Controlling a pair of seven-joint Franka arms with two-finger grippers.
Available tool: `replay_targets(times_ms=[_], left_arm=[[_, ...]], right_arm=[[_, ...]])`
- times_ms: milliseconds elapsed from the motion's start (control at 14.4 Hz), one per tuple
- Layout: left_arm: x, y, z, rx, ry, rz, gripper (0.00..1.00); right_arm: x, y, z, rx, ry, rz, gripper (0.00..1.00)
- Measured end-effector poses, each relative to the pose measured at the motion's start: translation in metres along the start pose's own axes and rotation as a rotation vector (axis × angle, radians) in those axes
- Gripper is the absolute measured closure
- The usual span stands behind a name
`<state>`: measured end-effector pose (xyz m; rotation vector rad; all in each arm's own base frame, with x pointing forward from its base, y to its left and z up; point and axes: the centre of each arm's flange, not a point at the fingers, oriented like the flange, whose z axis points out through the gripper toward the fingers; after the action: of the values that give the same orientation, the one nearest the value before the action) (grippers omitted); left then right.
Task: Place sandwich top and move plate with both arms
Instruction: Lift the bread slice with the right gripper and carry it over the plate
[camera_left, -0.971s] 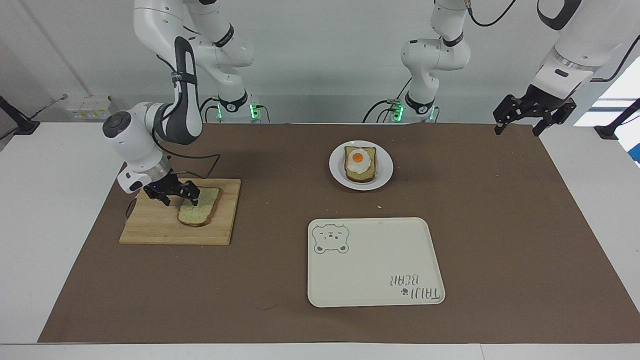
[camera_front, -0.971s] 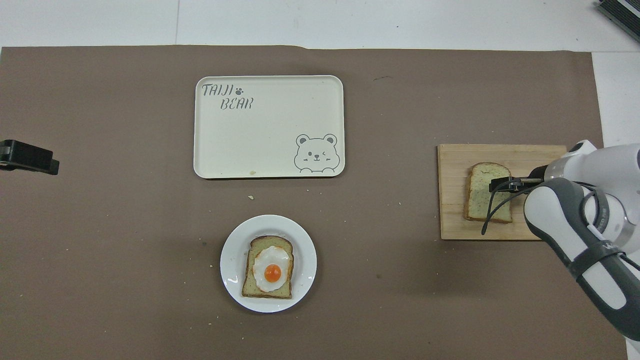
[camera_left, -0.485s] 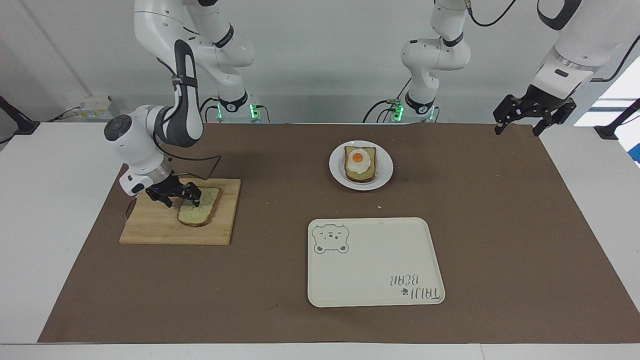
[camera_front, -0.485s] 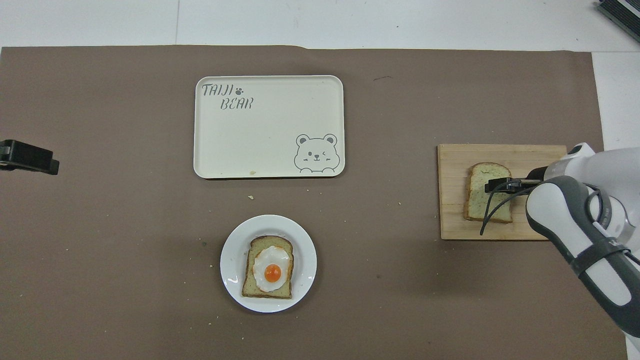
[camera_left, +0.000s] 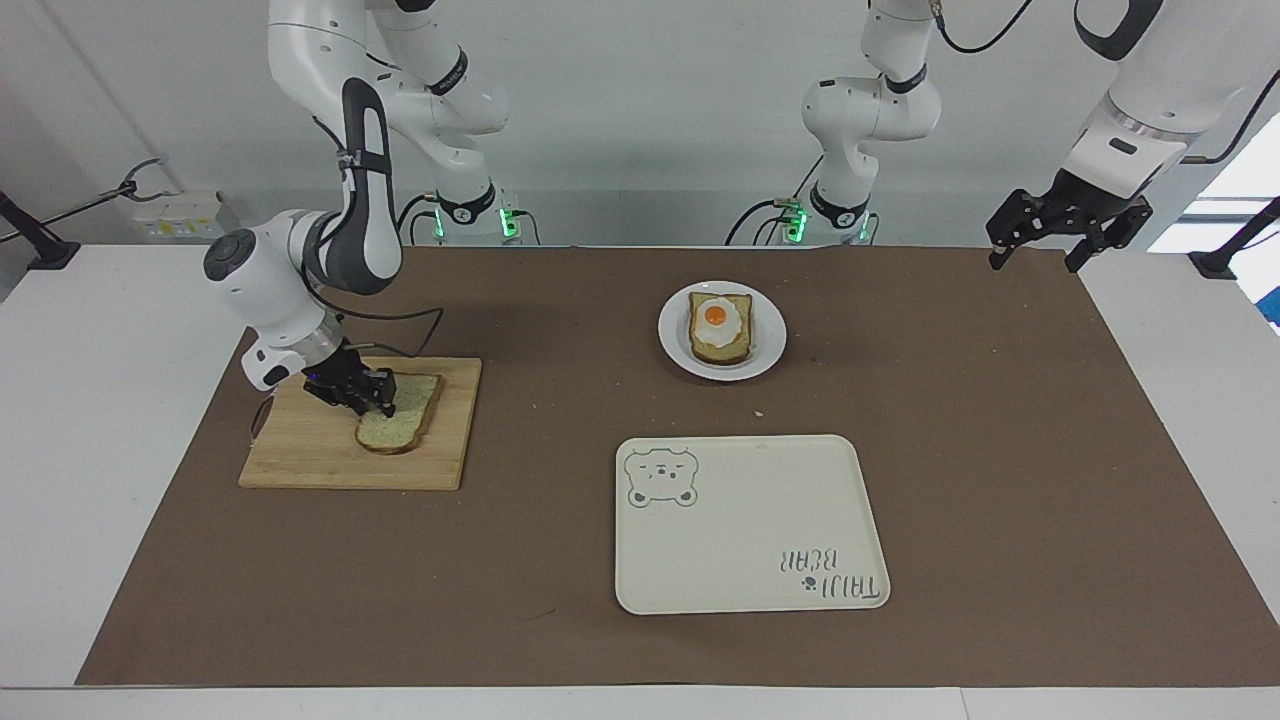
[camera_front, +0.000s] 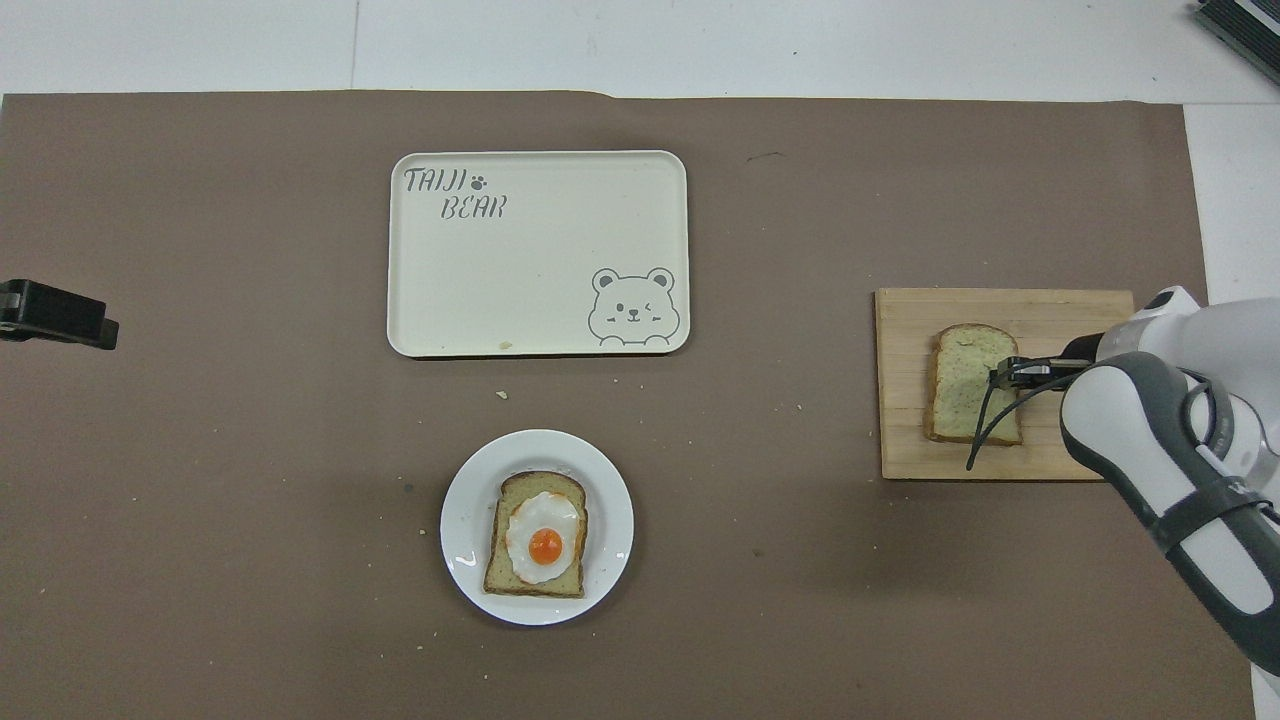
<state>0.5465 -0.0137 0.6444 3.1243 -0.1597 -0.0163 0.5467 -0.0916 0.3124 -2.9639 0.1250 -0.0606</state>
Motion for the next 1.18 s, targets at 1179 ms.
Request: replay_targets(times_ms=[1179], left_arm=[[0.0,0.0,0.0,0.0,0.0,0.0,0.0]], right_arm=[[0.019,-0.034,-0.054,0.063,-0.09,-0.063,0.94]])
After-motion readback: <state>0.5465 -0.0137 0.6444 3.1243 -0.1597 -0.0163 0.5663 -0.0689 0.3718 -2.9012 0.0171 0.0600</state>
